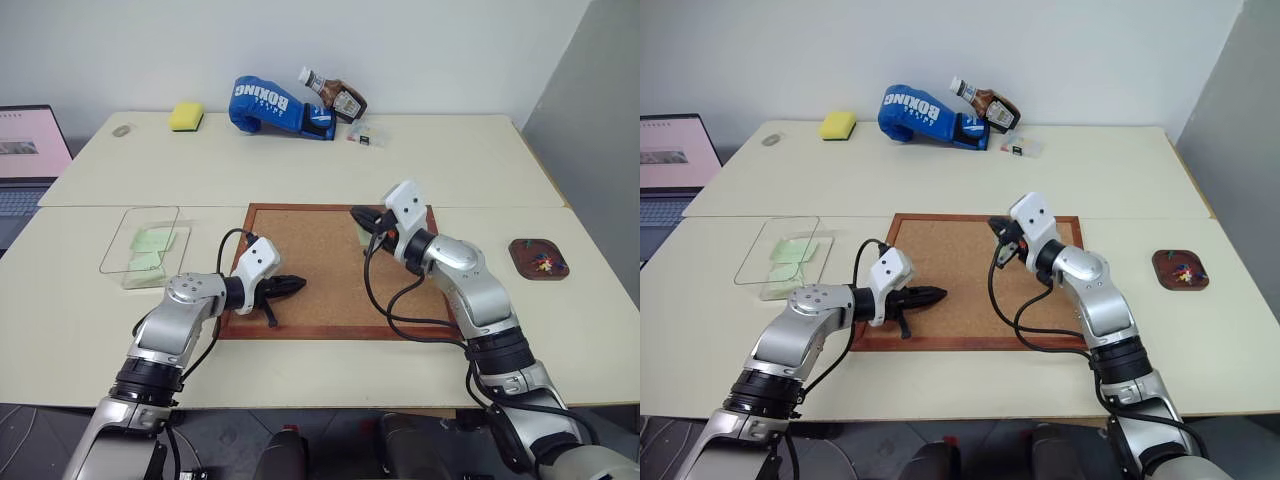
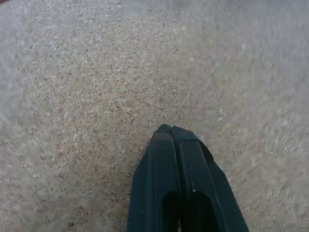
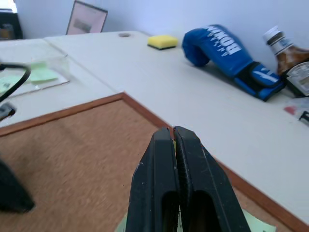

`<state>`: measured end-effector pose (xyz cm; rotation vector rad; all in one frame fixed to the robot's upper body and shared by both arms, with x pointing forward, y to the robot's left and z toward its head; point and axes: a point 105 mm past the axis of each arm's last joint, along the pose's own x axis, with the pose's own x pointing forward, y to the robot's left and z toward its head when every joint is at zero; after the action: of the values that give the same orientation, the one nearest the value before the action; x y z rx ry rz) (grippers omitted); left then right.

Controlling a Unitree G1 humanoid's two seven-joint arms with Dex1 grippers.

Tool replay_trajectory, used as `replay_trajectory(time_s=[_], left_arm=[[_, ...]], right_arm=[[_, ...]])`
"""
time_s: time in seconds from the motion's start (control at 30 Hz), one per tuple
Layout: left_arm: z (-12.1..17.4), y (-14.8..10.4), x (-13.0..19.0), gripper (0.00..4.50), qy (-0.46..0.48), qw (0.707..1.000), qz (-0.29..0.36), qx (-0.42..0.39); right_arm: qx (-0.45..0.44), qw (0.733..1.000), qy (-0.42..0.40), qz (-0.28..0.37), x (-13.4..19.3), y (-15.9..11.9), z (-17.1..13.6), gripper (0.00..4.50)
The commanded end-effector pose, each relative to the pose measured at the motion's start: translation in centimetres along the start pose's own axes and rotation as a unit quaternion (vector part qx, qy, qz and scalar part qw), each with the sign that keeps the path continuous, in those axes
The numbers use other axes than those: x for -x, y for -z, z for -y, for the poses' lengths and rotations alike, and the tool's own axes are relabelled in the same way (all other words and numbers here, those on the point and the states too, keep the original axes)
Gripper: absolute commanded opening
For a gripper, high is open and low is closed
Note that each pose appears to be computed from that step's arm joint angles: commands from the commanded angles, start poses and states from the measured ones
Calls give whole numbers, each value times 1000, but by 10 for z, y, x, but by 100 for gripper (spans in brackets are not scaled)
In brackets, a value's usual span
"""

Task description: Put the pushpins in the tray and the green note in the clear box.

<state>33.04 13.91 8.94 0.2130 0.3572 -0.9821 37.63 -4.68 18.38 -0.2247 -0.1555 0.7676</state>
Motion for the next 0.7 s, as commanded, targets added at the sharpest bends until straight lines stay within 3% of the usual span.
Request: replay_trajectory(time_s=[0.03, 0.23, 0.6, 0.7], left_arm=[[17, -37, 1, 68, 51, 993, 84, 71], [19, -75, 4, 160, 81, 966, 176, 173], [22, -86, -13, 388, 72, 946, 207, 240], [23, -93, -16, 388, 74, 941, 222, 245]], right_arm=[[11, 998, 35, 42, 3, -29, 13, 0], [15, 997, 52, 48, 5, -35, 16, 0], [20, 998, 35, 52, 7, -41, 3, 0], [22, 998, 17, 52, 8, -41, -6, 0]])
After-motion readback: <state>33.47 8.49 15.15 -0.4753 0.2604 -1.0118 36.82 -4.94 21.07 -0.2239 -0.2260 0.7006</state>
